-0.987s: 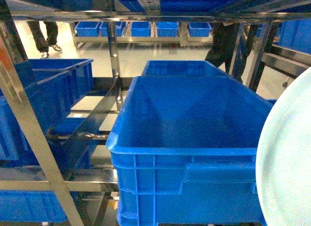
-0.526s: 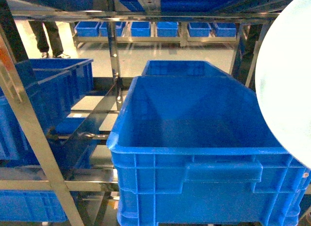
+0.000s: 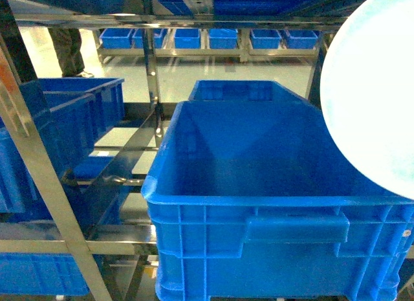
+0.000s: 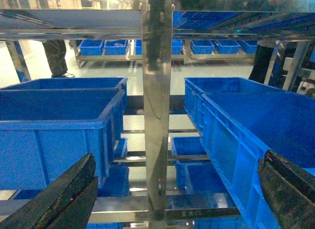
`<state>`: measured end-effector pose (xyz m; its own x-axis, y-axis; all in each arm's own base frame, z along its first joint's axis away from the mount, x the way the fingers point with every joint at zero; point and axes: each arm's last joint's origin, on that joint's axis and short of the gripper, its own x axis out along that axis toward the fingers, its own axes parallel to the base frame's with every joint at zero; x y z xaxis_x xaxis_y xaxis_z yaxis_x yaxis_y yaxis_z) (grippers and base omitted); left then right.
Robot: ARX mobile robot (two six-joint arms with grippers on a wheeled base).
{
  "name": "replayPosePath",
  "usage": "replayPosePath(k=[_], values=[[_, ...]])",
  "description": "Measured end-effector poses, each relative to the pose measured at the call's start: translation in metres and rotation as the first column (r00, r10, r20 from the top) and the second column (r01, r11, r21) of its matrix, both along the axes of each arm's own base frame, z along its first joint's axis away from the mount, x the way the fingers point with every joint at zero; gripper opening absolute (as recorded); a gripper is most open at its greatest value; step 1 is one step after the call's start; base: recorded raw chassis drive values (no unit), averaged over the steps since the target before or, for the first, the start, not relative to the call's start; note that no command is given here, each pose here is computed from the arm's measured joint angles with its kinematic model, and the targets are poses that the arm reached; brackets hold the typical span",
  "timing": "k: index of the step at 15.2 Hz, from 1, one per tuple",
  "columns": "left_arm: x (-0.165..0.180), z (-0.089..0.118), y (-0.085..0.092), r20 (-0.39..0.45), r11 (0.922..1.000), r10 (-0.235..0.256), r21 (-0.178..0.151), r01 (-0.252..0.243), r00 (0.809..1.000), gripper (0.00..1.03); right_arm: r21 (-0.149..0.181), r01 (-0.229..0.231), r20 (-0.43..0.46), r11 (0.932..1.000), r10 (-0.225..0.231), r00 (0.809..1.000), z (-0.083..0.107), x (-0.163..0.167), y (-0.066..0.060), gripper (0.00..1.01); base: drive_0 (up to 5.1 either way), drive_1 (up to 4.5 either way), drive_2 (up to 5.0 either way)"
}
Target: Place blue tray on left shelf second layer neatly
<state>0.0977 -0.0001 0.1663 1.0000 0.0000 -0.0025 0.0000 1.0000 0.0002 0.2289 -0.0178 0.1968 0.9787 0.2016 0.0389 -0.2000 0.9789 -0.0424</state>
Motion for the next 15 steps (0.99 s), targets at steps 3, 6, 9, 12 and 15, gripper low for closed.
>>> replayPosePath(k=[3,6,9,12,15], values=[[0.0,0.0,0.0,0.0,1.0,0.0,0.0,0.0,1.0,0.98,-0.005,0.0,-0.002,1.0,0.0,1.0,-0.0009,0.0004,0.0,0.02,0.0,0.0,0.0],[0.0,0.0,0.0,0.0,1.0,0.0,0.0,0.0,1.0,0.98,-0.005,0.0,-0.002,1.0,0.0,1.0,-0.0009,0.0004,0.0,0.02,0.0,0.0,0.0],[0.0,0.0,0.0,0.0,1.0,0.0,0.0,0.0,1.0,0.98,-0.005,0.0,-0.002,1.0,0.0,1.0,-0.001,0.0004,0.0,0.02,0.0,0.0,0.0],[0.0,0.0,0.0,0.0,1.0,0.0,0.0,0.0,1.0,0.98,-0.005,0.0,-0.002,1.0,0.0,1.0,-0.0009,0.0004,0.0,0.02,0.0,0.0,0.0],[0.0,0.0,0.0,0.0,1.0,0.0,0.0,0.0,1.0,0.98,-0.005,0.0,-0.002,1.0,0.0,1.0,-0.0009,0.0004,0.0,0.02,0.0,0.0,0.0]])
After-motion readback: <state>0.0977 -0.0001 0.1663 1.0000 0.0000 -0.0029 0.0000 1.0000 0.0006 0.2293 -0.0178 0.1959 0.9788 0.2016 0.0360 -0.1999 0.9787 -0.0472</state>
